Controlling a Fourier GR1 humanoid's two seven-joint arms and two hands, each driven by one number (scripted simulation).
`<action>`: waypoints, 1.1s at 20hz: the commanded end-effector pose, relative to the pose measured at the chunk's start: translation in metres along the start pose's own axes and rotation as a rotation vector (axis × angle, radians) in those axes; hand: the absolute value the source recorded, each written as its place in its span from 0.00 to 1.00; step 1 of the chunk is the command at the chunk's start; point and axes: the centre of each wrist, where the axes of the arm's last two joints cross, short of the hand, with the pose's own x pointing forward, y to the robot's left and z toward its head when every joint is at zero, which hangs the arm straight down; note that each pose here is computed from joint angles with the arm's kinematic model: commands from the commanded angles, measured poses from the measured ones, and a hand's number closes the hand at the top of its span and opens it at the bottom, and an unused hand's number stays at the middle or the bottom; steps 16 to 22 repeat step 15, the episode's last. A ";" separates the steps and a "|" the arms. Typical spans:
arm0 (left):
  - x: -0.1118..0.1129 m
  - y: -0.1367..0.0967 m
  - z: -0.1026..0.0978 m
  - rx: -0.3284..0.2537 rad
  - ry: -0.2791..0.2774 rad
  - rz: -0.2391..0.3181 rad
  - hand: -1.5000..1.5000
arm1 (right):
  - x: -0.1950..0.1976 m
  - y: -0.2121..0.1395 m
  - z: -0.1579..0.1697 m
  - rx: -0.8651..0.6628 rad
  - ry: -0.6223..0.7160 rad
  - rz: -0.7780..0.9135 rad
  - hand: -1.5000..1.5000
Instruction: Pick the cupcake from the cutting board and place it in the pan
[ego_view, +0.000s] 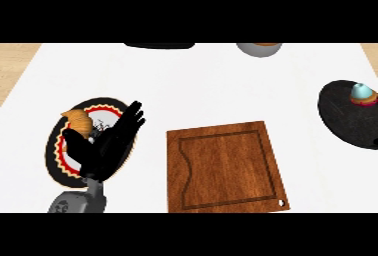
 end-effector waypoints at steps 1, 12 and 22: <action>-0.003 0.001 -0.002 -0.001 0.004 0.019 0.50 | -0.004 -0.015 0.018 0.102 -0.068 -0.109 0.00; 0.000 0.005 0.002 0.028 0.000 0.023 0.50 | -0.001 -0.041 0.043 0.157 -0.075 -0.105 0.00; -0.002 0.002 0.000 0.018 -0.003 0.011 0.50 | 0.002 -0.044 0.044 0.170 -0.063 -0.101 0.00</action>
